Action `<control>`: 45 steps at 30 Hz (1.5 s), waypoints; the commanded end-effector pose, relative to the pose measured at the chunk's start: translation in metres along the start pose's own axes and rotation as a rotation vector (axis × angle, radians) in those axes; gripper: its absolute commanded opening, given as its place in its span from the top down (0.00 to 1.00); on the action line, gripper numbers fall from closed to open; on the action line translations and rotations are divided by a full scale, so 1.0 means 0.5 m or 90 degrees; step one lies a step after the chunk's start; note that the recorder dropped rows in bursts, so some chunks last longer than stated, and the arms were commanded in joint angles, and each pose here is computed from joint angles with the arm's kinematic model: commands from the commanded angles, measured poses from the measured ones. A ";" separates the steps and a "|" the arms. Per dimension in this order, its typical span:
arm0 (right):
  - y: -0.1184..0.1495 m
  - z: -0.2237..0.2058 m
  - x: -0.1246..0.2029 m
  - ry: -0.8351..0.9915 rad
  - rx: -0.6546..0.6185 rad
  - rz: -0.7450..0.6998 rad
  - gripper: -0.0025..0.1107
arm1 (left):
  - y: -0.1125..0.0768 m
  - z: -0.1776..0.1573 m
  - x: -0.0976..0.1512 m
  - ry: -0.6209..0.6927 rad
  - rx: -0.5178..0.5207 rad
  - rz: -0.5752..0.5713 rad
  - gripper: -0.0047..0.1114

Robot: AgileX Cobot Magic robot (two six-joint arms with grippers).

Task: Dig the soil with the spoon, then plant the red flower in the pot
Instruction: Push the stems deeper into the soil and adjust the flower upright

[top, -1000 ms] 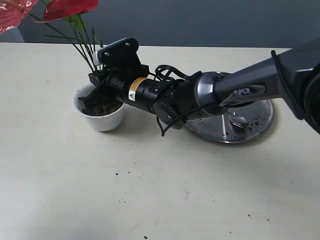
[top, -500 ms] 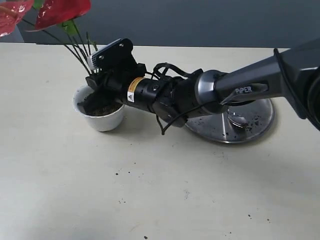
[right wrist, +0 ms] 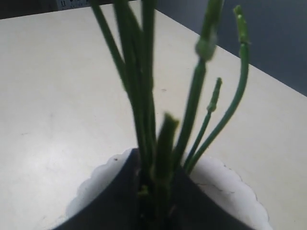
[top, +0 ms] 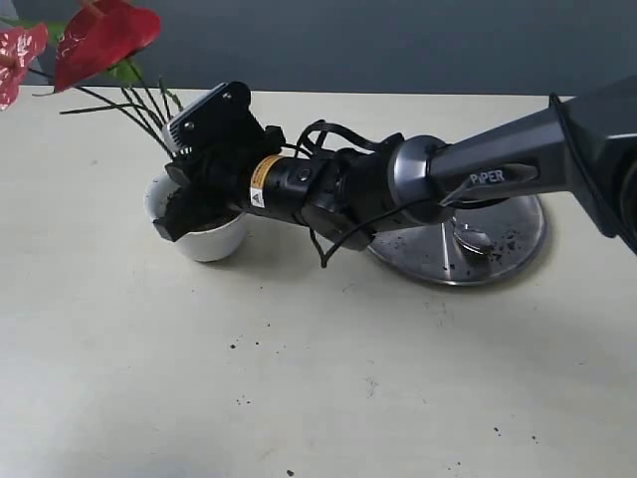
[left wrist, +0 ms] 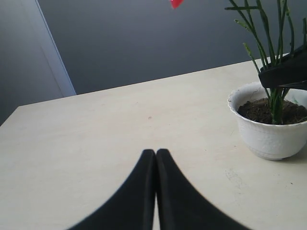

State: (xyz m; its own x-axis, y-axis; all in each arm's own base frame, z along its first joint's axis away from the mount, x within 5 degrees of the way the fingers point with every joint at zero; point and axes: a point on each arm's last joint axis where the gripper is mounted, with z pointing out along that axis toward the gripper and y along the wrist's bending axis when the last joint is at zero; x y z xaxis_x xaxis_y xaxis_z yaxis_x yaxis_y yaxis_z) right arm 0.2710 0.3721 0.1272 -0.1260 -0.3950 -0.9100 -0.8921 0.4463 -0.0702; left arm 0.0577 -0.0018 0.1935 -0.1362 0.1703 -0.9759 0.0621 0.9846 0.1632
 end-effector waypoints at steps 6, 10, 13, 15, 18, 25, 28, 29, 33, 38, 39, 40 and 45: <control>-0.052 -0.013 0.179 0.335 0.067 0.037 0.98 | 0.000 0.000 0.000 -0.005 0.001 -0.006 0.96; -0.052 -0.013 0.179 0.336 0.066 0.032 0.98 | 0.000 0.000 0.000 -0.005 0.001 -0.006 0.96; -0.047 -0.012 0.179 0.337 0.060 0.023 0.98 | 0.000 0.000 0.000 -0.005 0.001 -0.006 0.96; -0.041 -0.011 0.178 0.337 0.053 0.006 0.98 | 0.000 0.000 0.000 -0.005 0.001 -0.006 0.96; -0.041 -0.011 0.178 0.337 0.053 0.007 0.98 | 0.000 0.000 0.000 -0.005 0.001 -0.006 0.96; -0.043 -0.013 0.180 0.344 0.055 0.007 0.98 | 0.000 0.000 0.000 -0.005 0.001 -0.006 0.96; -0.043 -0.012 0.180 0.343 0.056 0.010 0.98 | 0.000 0.000 0.000 -0.005 0.001 -0.006 0.96; -0.043 -0.012 0.180 0.343 0.056 0.012 0.97 | 0.000 0.000 0.000 -0.005 0.001 -0.006 0.96; -0.043 -0.012 0.179 0.342 0.057 0.014 0.78 | 0.000 0.000 0.000 -0.005 0.001 -0.006 0.96; -0.042 -0.012 0.179 0.341 0.056 0.014 0.60 | 0.000 0.000 0.000 -0.005 0.001 -0.006 0.96; -0.042 -0.012 0.179 0.341 0.056 0.014 0.60 | 0.000 0.000 0.000 -0.005 0.001 -0.006 0.96; -0.042 -0.012 0.179 0.341 0.056 0.014 0.61 | 0.000 0.000 0.000 -0.005 0.001 -0.006 0.96; -0.042 -0.010 0.175 0.326 0.055 0.016 0.63 | 0.000 0.000 0.000 -0.005 0.001 -0.006 0.96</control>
State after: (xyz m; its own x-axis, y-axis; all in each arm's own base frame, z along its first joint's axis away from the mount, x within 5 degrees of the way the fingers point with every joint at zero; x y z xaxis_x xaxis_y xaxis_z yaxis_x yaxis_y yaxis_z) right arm 0.2863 0.3563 0.1073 -0.1859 -0.4307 -0.8832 -0.8675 0.4940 -0.0583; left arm 0.0577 -0.0018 0.1935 -0.1362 0.1703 -0.9759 0.0621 0.9846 0.1632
